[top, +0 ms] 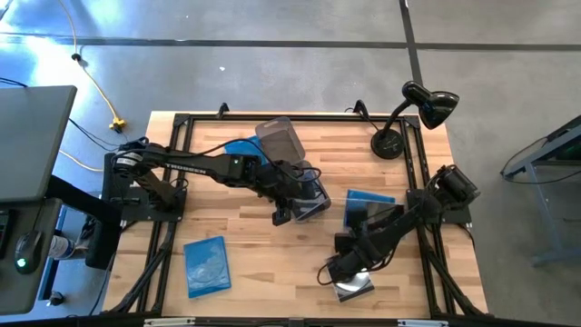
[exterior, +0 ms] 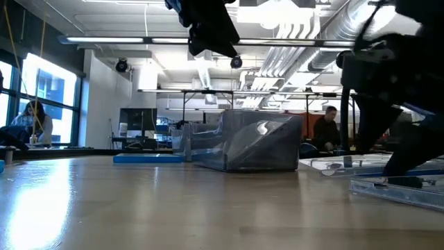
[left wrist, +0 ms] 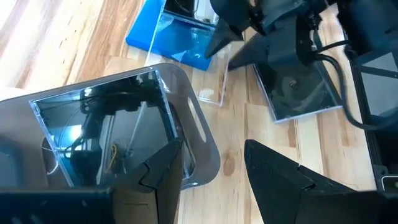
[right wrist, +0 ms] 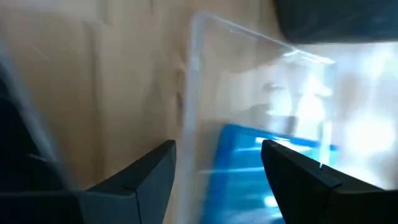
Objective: Pick & place jewel cases by type
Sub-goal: Put the left black CD case into the bottom black bin
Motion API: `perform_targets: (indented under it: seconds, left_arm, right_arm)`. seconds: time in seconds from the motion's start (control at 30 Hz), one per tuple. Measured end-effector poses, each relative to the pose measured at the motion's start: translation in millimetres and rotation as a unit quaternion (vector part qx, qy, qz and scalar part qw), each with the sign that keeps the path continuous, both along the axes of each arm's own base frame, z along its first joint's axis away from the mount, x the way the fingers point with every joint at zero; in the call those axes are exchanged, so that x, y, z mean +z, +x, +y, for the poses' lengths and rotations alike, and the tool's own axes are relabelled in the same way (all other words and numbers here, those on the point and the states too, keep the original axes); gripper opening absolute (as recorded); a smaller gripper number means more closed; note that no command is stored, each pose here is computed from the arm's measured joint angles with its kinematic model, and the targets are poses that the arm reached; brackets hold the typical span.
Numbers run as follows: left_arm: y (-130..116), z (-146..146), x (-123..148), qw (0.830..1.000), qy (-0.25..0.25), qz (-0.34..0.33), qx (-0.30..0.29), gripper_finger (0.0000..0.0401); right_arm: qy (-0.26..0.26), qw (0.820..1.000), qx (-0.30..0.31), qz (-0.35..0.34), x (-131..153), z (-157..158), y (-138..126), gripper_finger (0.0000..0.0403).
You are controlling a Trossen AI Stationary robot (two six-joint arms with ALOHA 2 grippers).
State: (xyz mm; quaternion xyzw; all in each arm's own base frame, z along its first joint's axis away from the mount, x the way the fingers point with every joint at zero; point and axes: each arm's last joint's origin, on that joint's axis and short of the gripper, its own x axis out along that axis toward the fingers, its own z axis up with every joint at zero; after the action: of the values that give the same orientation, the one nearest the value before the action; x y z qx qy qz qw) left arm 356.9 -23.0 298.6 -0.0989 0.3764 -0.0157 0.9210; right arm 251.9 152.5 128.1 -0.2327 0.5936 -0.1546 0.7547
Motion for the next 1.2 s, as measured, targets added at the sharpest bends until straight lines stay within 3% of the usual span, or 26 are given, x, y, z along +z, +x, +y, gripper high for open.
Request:
perform_targets:
  seconds: [0.1,0.33,0.73,0.9,1.2]
  left_arm:
    - [0,0,0,1.0,0.0,0.0,0.0,0.0168]
    - [0,0,0,1.0,0.0,0.0,0.0,0.0168]
    - [1,1,1,1.0,0.015,-0.011,0.017,0.0168]
    - [2,1,1,1.0,0.02,-0.011,0.014,0.0168]
    - [1,1,1,0.999,0.031,-0.011,0.007,0.0168]
  right_arm:
    - [-0.038,0.999,0.017,-0.008,0,-1,-2,0.0233]
    - [-0.049,0.998,0.017,-0.017,1,-1,-2,0.0233]
    - [-0.006,0.999,0.013,-0.031,-11,-17,11,0.0233]
    - [-0.025,0.999,0.021,-0.035,-9,-23,18,0.0233]
    - [-0.008,0.999,-0.014,-0.038,-10,-40,26,0.0233]
